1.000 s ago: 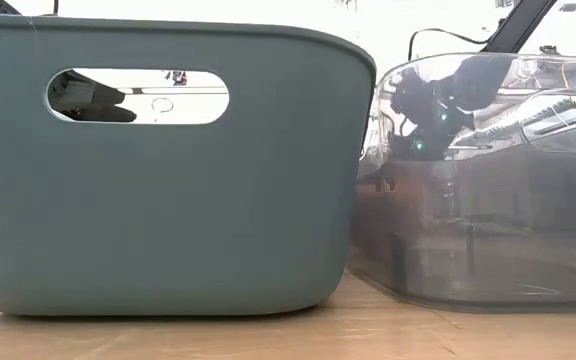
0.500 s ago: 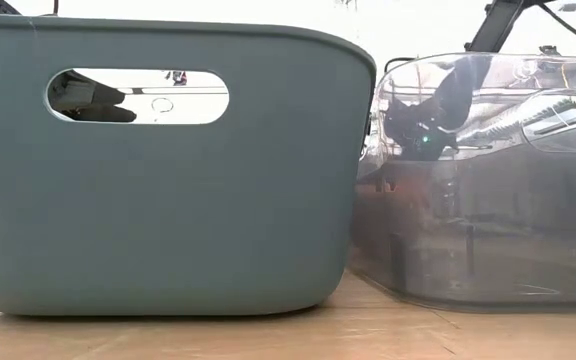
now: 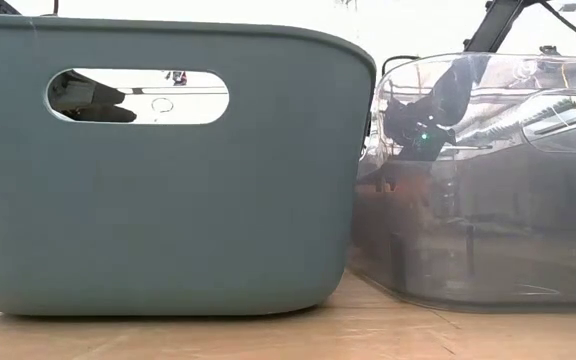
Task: Pick & Place Travel size toiletries
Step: Put the nail cutter into the orange bin
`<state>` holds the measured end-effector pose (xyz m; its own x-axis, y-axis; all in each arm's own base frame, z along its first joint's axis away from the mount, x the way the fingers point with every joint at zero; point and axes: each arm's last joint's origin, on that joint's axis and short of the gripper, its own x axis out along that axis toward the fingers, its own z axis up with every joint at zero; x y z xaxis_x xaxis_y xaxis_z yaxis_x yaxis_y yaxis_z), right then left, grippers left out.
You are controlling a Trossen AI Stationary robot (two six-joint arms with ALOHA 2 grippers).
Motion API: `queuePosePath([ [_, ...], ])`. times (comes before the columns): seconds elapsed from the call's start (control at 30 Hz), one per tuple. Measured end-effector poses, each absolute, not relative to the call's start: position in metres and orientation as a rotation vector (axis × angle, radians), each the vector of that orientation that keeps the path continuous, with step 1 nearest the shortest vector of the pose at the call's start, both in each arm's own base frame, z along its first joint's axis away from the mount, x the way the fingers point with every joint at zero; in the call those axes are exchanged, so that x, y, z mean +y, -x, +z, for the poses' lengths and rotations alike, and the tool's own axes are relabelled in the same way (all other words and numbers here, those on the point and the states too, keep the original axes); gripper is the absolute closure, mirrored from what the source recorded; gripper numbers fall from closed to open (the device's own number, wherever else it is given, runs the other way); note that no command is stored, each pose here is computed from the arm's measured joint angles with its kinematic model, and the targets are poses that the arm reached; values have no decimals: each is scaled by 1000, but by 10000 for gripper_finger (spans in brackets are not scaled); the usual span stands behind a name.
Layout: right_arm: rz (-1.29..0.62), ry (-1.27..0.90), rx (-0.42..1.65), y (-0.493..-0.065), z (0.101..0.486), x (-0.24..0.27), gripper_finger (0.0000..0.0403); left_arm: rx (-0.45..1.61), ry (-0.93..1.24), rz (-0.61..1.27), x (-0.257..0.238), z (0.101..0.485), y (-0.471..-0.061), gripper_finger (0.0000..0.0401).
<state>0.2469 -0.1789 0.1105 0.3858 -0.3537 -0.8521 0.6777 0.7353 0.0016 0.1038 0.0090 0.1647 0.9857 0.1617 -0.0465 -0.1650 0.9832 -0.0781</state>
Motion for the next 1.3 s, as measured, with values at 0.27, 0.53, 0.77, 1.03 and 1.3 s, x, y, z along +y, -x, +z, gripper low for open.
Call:
queuePosePath([
  [0.27,-642,-342,977,-247,112,-178,362,40,82,165,9,165,-104,128],
  [0.53,-639,-319,907,-240,146,-171,348,40,82,164,9,165,-104,128],
  [0.77,-596,-270,808,-233,181,-148,360,40,82,164,9,165,-104,128],
  [1.03,-492,-216,719,-224,199,-107,358,40,82,165,9,165,-104,128],
  [1.3,-335,-166,671,-217,203,-70,358,39,82,164,9,165,-104,127],
])
